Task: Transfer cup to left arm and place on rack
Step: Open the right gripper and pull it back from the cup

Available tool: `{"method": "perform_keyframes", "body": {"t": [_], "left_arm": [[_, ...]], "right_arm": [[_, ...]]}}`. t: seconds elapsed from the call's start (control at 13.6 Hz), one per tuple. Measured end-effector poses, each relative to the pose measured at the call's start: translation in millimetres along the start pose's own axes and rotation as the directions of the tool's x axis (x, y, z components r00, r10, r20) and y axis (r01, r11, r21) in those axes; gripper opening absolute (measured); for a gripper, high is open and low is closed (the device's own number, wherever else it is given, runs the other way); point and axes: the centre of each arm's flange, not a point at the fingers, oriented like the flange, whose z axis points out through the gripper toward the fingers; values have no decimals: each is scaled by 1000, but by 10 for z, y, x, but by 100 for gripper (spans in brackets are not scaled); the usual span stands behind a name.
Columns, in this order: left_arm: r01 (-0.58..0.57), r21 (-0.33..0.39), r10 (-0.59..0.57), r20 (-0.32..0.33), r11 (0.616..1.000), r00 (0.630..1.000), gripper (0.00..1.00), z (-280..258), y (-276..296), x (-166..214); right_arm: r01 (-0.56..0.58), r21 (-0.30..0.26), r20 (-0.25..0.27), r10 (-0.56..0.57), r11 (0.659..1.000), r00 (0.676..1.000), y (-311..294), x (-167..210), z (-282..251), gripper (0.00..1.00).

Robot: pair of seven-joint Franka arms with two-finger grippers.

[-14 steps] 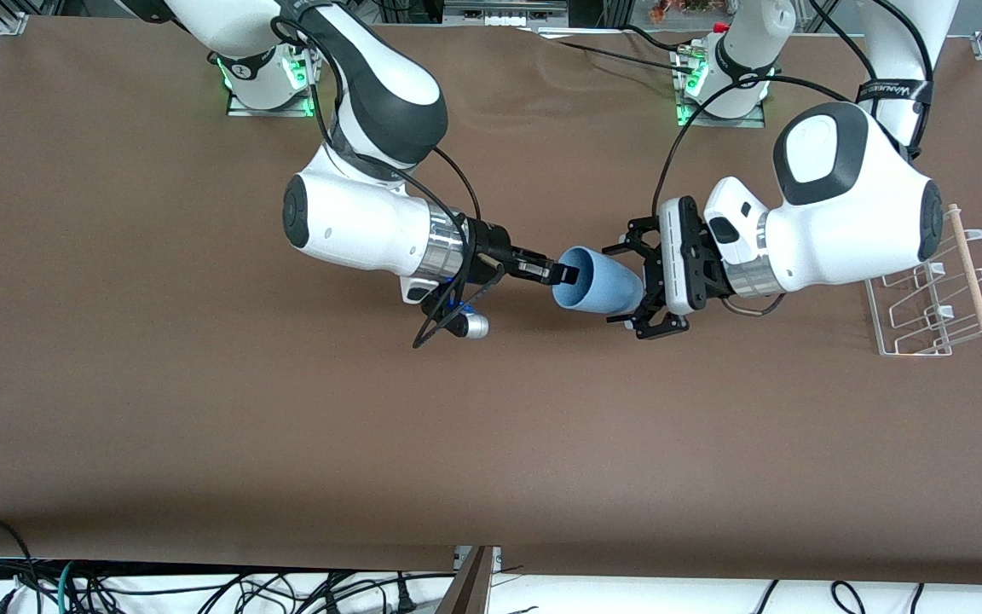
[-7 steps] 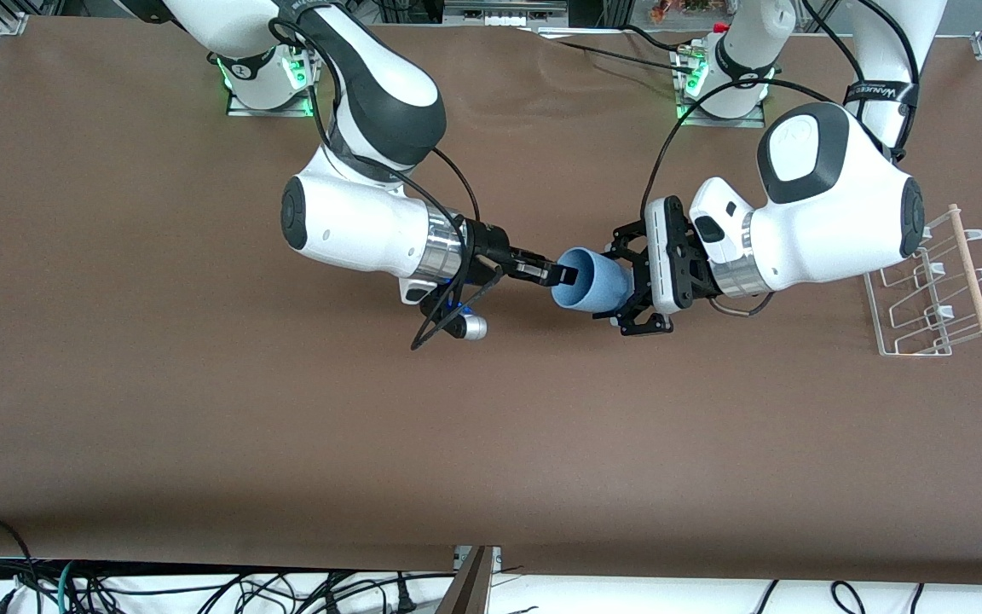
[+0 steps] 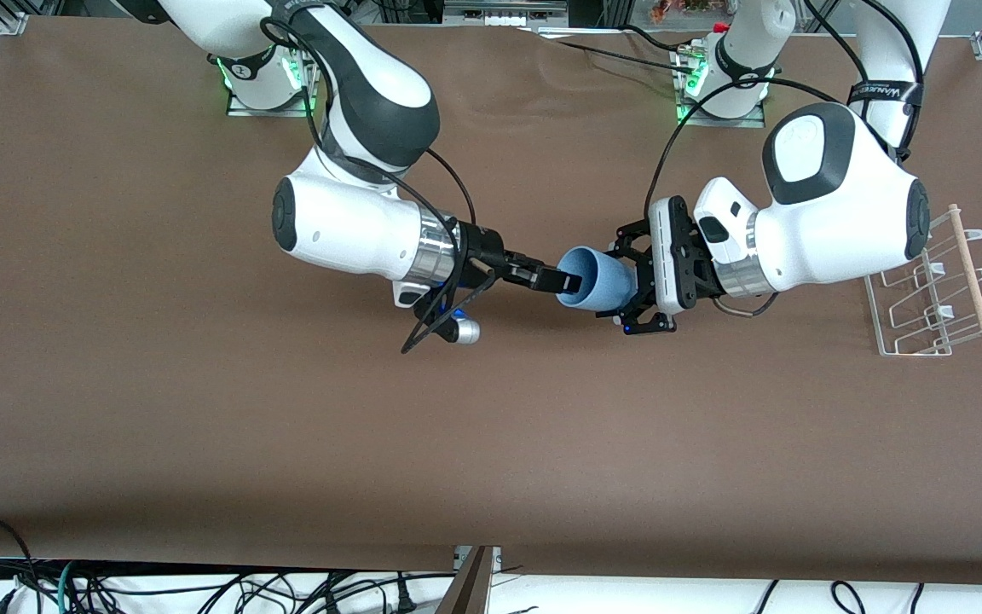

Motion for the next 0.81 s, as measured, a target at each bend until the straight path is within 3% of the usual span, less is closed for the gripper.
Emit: {"method": "perform_keyframes", "body": {"t": [0.22, 0.37, 0.52, 0.66, 0.81], "left_arm": [[36, -16, -36, 5, 999, 999, 78, -235, 8, -92], [68, -21, -66, 62, 997, 996, 78, -361, 8, -212], [94, -34, -87, 162, 995, 983, 78, -424, 31, -348], [124, -38, -106, 303, 992, 947, 78, -460, 56, -519], [166, -31, -136, 441, 986, 887, 78, -535, 75, -726]], "right_arm": [[-11, -19, 30, 12, 1000, 999, -24, 216, -372, 97], [-17, -33, 43, 19, 999, 999, 28, 443, -688, 100], [24, -56, 57, -21, 998, 998, 97, 633, -1027, 100], [86, -135, 47, -81, 987, 996, 226, 782, -1275, 100], [151, -237, 45, -144, 960, 988, 399, 921, -1411, 100]]}}
